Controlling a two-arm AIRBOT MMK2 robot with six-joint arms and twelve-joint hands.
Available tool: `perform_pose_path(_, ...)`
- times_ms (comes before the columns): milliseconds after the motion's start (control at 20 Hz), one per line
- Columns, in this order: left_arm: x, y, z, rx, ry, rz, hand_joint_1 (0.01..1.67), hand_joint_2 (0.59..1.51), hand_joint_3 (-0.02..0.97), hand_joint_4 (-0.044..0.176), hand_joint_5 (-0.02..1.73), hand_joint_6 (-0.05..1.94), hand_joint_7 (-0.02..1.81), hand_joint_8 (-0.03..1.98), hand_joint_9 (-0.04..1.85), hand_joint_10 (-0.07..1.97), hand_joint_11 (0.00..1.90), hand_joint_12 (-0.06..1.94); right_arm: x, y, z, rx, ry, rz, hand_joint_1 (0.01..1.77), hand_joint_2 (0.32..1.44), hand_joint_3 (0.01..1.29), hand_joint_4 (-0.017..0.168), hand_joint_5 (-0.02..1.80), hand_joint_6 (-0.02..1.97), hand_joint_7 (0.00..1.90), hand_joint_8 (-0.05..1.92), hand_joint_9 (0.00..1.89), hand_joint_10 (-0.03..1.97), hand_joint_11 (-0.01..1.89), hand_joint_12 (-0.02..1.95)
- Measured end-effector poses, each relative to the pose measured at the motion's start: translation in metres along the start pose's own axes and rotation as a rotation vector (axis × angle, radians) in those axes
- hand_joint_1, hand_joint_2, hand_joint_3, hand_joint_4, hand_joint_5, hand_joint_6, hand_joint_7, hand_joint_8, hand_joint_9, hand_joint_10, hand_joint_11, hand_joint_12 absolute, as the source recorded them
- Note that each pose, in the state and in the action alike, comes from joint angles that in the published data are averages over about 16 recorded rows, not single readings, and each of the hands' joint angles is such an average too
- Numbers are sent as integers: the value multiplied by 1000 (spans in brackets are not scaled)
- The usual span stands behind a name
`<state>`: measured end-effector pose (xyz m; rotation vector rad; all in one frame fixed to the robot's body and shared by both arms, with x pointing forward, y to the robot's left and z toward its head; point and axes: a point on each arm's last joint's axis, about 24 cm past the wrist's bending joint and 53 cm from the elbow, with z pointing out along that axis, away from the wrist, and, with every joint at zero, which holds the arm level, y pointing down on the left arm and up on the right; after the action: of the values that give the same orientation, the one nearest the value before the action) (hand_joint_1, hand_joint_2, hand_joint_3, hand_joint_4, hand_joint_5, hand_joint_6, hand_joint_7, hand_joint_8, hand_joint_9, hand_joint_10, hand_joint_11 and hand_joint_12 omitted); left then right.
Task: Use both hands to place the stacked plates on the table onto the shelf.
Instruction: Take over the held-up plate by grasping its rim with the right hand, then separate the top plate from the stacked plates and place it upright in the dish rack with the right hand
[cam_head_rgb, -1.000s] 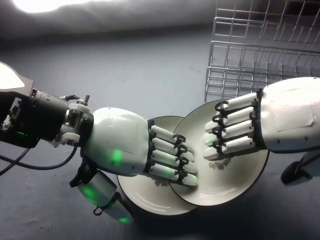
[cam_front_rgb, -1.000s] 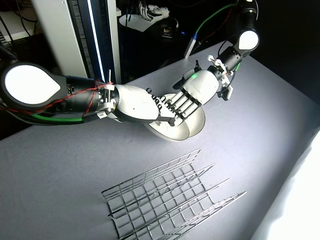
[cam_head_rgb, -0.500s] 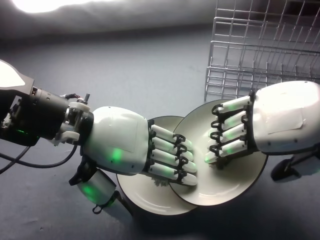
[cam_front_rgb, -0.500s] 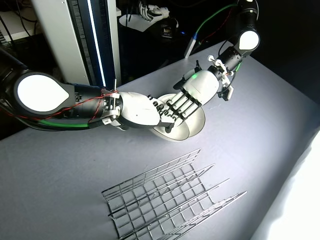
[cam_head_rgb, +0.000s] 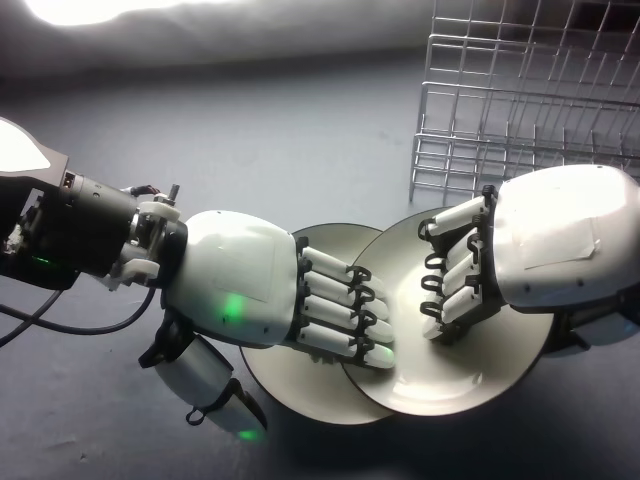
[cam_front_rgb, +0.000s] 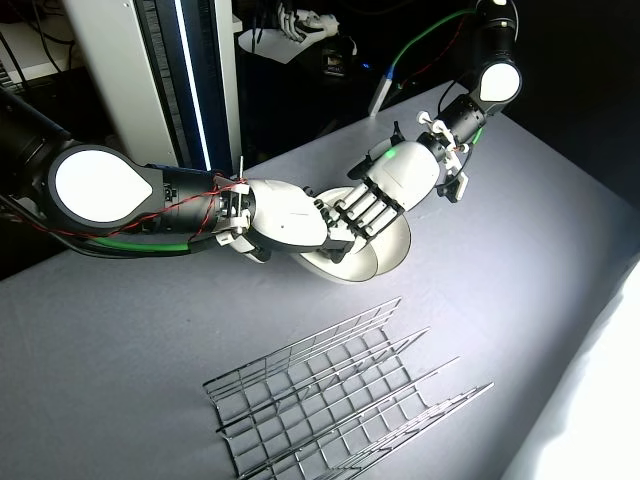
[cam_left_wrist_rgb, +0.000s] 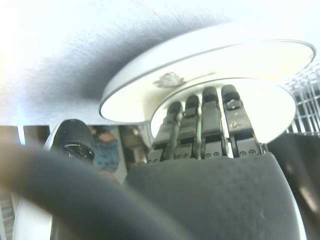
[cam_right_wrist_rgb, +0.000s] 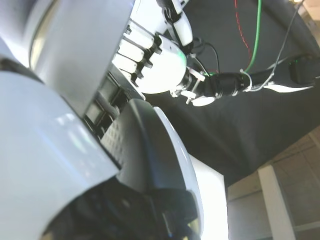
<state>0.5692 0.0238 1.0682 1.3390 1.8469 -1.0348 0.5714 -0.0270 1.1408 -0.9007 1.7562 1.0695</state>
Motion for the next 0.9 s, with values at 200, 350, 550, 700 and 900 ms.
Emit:
perform_pose_path(200,-4,3,-2,-8,-12,-9,23,1241,11,3,-13,-31,-10,-16,16,4,14,17,-1,2,0,-8,-5,2,1212,997,14,-1,732,180,763,152,748,338,406,1190)
perform_pose_path(350,-11,8,-9,-24,-30,-18,22,1241,11,3,-10,-23,-5,-11,17,5,14,17,-3,4,0,-14,-9,1,1224,994,14,-5,799,274,837,248,818,513,558,1151)
perform_pose_path(550,-23,16,-24,-50,-62,-37,22,1242,12,2,-6,-11,3,-5,20,7,14,16,-8,6,1,-22,-20,-8,1236,982,14,-6,855,402,904,384,884,741,720,1097)
perform_pose_path(700,-31,19,-40,-70,-90,-54,22,1242,12,2,-2,-2,9,0,21,7,14,15,-17,8,1,-26,-37,-16,1247,973,14,-4,874,479,929,466,903,914,790,1084)
perform_pose_path(900,-40,25,-68,-112,-125,-77,22,1242,12,0,4,10,16,3,21,8,14,14,-33,9,2,-26,-72,-20,1269,961,14,-1,910,537,968,515,942,964,816,1066)
